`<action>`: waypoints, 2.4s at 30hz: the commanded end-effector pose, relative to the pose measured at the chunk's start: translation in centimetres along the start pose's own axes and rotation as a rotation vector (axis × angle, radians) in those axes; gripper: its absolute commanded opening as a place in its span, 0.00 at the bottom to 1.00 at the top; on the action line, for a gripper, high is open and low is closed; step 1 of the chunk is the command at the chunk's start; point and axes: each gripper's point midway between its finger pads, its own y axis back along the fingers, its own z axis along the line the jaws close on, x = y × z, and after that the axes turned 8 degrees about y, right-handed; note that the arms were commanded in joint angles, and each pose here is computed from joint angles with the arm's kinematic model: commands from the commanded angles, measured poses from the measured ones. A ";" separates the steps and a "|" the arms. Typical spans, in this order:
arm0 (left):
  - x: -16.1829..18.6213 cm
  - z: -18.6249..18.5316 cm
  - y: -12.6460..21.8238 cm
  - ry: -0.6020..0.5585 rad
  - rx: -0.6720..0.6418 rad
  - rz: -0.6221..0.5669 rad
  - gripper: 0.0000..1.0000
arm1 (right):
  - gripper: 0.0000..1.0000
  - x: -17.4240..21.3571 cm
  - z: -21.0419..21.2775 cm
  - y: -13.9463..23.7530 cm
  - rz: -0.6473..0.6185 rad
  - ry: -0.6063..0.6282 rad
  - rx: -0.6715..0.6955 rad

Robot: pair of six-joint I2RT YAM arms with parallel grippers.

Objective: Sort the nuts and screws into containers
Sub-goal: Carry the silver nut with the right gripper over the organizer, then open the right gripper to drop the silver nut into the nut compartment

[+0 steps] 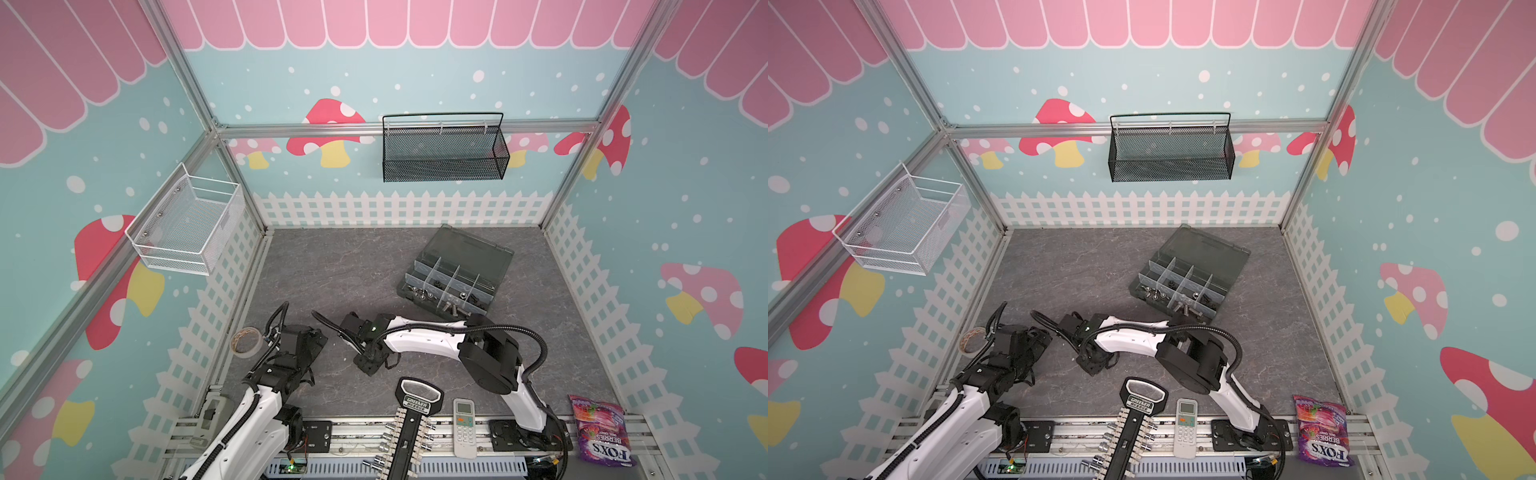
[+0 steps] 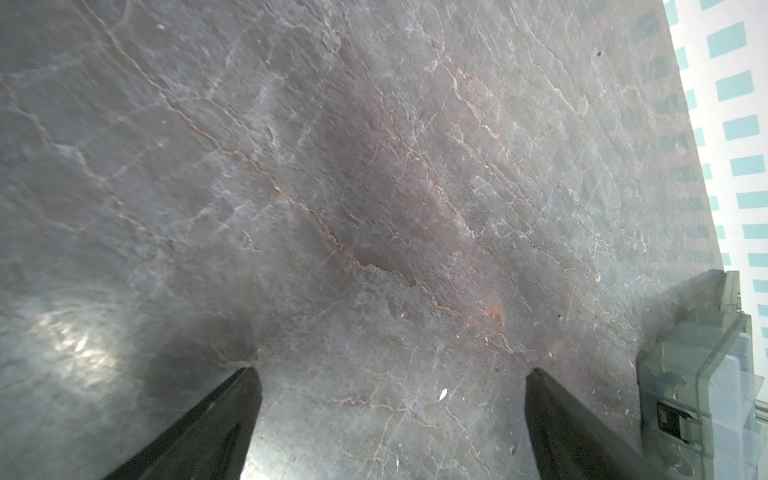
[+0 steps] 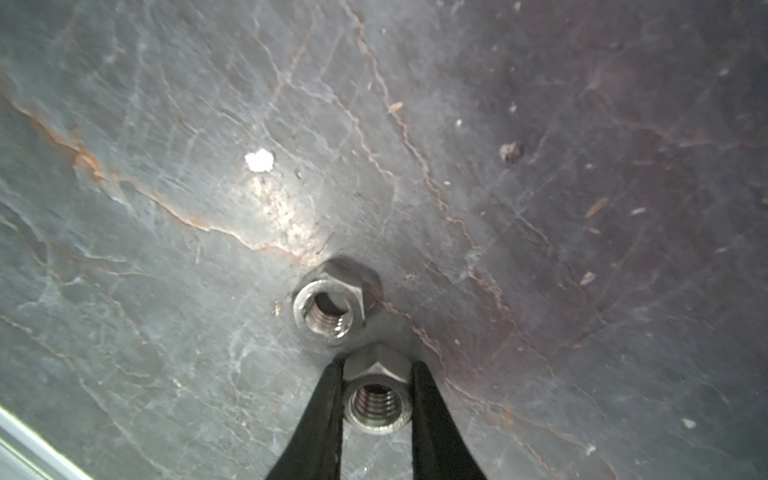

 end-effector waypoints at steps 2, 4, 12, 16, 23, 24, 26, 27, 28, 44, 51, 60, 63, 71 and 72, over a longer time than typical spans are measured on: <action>-0.1 0.4 0.0 0.030 -0.003 -0.005 1.00 | 0.13 2.1 -2.8 0.9 0.055 -0.043 0.086; -0.1 0.3 0.0 0.030 -0.001 -0.006 1.00 | 0.13 2.0 -3.9 1.8 0.036 -0.068 0.105; -0.1 0.3 0.0 0.032 0.000 -0.005 1.00 | 0.11 2.1 -9.4 5.4 -0.033 -0.184 0.193; -0.1 0.3 0.0 0.030 0.000 -0.006 1.00 | 0.11 3.1 -13.2 7.3 -0.056 -0.256 0.259; -0.1 0.3 0.0 0.032 -0.001 -0.006 1.00 | 0.11 5.7 -19.6 10.8 -0.104 -0.379 0.347; -0.2 0.2 0.0 0.033 0.002 -0.007 1.00 | 0.11 6.2 -20.4 11.0 -0.107 -0.395 0.350; -0.2 0.2 0.0 0.032 0.001 -0.007 1.00 | 0.11 6.9 -21.8 11.5 -0.119 -0.425 0.355; -0.2 0.1 0.1 0.032 0.002 -0.006 1.00 | 0.11 7.5 -22.6 11.5 -0.119 -0.443 0.356; -0.2 0.0 0.1 0.031 0.003 -0.007 1.00 | 0.11 7.9 -23.4 11.6 -0.123 -0.457 0.358; -0.3 -0.2 0.1 0.026 0.003 -0.008 1.00 | 0.11 12.2 -31.4 10.7 -0.130 -0.631 0.394; -0.3 -0.2 0.1 0.026 0.001 -0.007 1.00 | 0.13 12.9 -32.7 9.1 -0.109 -0.651 0.382; -0.4 -0.1 0.0 0.028 -0.004 -0.009 1.00 | 0.16 13.1 -32.6 7.1 -0.093 -0.649 0.346; -0.3 0.0 0.0 0.028 -0.006 -0.006 1.00 | 0.17 13.1 -32.6 6.7 -0.088 -0.648 0.340; -0.3 -0.1 0.0 0.028 -0.001 -0.007 1.00 | 0.22 13.5 -33.1 5.4 -0.053 -0.646 0.354; -0.3 -0.1 0.1 0.029 0.001 -0.006 1.00 | 0.23 13.6 -33.1 5.3 -0.049 -0.647 0.355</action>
